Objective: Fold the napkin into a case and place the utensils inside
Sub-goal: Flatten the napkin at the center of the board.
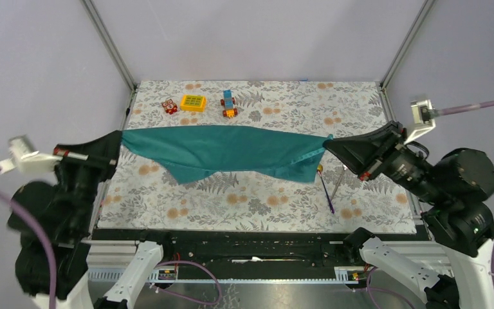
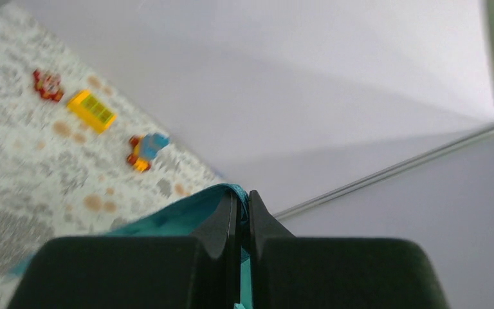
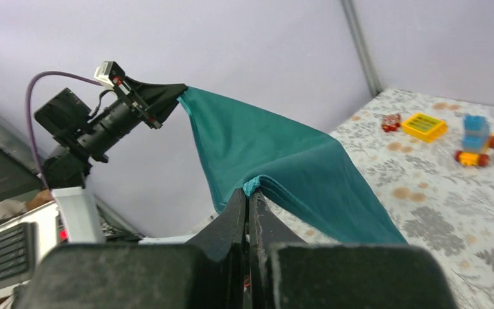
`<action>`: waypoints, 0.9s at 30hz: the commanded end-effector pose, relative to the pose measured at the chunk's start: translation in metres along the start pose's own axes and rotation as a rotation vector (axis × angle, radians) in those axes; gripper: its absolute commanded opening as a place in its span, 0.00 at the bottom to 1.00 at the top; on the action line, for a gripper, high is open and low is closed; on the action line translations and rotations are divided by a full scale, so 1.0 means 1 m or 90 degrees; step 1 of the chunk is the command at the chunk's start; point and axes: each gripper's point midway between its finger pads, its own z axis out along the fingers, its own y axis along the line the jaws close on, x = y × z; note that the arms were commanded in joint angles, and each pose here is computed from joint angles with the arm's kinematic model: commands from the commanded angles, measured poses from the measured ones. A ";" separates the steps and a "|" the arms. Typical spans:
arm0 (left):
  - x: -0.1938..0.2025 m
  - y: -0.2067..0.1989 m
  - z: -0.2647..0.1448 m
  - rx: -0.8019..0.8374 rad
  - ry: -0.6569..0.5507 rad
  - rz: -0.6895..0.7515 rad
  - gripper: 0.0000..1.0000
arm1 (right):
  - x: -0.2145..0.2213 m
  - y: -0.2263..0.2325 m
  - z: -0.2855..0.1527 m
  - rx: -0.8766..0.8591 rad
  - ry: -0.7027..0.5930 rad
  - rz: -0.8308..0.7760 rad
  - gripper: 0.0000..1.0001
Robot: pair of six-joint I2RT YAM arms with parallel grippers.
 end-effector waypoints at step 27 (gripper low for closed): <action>0.165 0.265 0.343 -0.391 0.151 0.179 0.00 | 0.183 -0.445 0.140 0.645 0.242 0.240 0.00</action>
